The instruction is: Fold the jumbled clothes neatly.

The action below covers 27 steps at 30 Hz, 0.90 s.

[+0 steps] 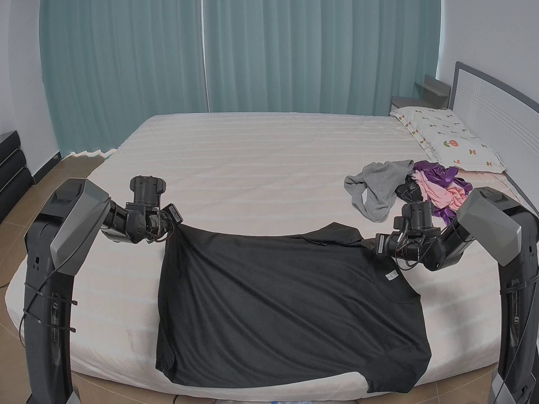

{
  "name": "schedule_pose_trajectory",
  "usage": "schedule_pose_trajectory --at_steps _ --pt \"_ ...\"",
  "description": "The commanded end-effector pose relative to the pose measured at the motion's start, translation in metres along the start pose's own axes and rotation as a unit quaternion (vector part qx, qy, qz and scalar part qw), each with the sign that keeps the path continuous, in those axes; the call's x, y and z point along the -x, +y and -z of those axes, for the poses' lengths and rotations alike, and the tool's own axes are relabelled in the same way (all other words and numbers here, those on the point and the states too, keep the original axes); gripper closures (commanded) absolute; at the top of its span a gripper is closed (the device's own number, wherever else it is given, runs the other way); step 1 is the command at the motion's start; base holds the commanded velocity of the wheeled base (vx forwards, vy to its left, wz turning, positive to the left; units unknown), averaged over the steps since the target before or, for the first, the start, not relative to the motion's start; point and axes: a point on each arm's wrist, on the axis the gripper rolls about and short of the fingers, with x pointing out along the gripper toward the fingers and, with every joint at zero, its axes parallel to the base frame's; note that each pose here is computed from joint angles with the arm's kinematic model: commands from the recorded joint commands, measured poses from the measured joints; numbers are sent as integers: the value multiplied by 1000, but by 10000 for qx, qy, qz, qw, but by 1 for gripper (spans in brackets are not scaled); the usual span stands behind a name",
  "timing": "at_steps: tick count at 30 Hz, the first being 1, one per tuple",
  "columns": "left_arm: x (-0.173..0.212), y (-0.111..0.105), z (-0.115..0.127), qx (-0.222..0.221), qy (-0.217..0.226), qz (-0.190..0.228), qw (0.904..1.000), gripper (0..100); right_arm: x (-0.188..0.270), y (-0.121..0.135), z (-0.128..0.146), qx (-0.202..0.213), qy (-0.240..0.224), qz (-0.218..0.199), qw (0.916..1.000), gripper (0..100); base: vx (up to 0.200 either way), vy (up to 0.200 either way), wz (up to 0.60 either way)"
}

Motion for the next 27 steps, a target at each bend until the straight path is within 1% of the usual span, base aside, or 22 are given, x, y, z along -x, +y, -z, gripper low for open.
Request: schedule_pose_trajectory --at_steps 1,6,9,10,12,14,15,20,24,27 --pt "-1 0 1 5 4 -3 10000 100 -13 -4 11 51 109 17 9999 100 0 0 0" --pt "-1 0 1 -4 10 -8 10000 100 -16 -5 1 39 -45 30 10000 100 0 0 0" --pt "-1 0 1 -3 4 -3 10000 100 -15 -14 -11 -70 -252 111 9996 100 0 0 0" --pt "-1 1 1 -4 10 -8 10000 100 -14 -15 -11 -81 -254 117 9996 100 0 0 0" --pt "-2 0 -2 10 -44 7 10000 100 -12 -25 -17 -217 -345 199 9990 100 0 0 0" --pt "-2 0 -2 12 -56 16 10000 100 -11 -27 -18 -251 -367 213 9988 100 0 0 0" --pt "-2 0 -5 24 -94 28 9999 100 -10 -32 -24 -392 -482 234 9978 100 0 0 0" --pt "-3 -5 -14 54 -304 62 9995 100 -11 -37 -42 -779 -803 300 9933 100 0 0 0" --pt "-13 -3 -14 79 -421 -10 9991 100 -11 -41 -48 -952 -947 375 9902 100 0 0 0" --pt "-17 -1 -12 81 -406 -29 9991 100 -13 -43 -47 -1063 -929 394 9892 100 0 0 0"
